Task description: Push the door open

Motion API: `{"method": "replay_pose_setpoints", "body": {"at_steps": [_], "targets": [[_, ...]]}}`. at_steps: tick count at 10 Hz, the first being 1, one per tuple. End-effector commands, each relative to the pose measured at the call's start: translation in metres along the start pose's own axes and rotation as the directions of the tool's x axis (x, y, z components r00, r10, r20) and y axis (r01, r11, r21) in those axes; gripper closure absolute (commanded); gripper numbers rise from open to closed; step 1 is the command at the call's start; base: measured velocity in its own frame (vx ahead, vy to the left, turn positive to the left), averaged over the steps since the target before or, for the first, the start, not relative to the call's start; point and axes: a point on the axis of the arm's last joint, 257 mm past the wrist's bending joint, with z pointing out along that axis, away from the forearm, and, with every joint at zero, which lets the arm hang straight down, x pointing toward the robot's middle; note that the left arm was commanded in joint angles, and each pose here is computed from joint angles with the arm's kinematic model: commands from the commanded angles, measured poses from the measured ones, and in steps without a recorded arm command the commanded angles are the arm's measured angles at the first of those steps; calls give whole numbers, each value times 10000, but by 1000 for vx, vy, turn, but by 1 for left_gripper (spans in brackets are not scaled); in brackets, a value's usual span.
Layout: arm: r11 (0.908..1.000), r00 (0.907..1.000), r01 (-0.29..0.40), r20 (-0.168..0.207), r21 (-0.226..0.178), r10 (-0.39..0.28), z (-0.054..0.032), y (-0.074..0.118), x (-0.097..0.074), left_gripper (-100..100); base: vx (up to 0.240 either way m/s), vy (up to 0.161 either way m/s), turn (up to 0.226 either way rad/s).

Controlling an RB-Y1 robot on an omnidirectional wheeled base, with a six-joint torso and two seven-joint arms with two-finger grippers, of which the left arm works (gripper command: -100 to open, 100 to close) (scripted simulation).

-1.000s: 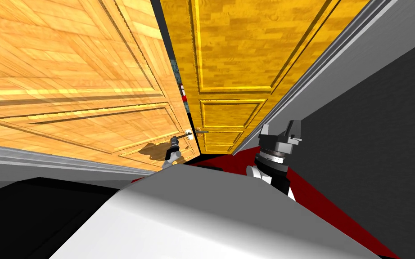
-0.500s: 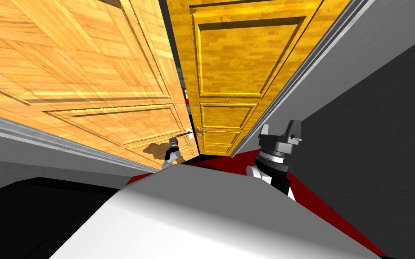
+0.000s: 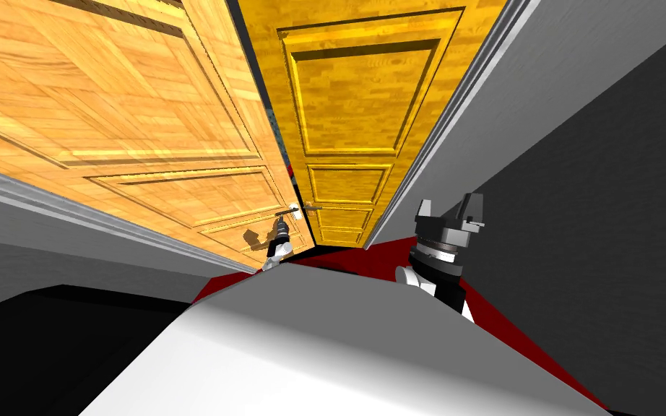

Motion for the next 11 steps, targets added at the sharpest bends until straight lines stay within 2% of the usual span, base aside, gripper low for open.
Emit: {"method": "replay_pose_setpoints", "body": {"at_steps": [1, 5, 7, 8, 9, 10, 11], "targets": [[10000, 10000, 0, 0, 0, 0, 0, 0, 0, -100, -12, -107, 14], [9999, 9994, -134, 316, 8, 134, 7, 35, -175, -100, 133, 143, 24], [9999, 9992, -147, 373, 32, 146, 16, 42, -189, -100, 168, 144, -21], [9999, 9993, -123, 340, 46, 121, 23, 40, -155, -100, 193, 71, -65], [10000, 9998, -44, 207, 68, 43, 36, 32, -52, -100, 200, -36, -140], [9999, 9996, -91, 278, 62, 89, 45, 30, -113, -100, 88, -26, -12], [9999, 9996, -91, 278, 62, 89, 45, 30, -113, 100, -18, 5, 27]]}}
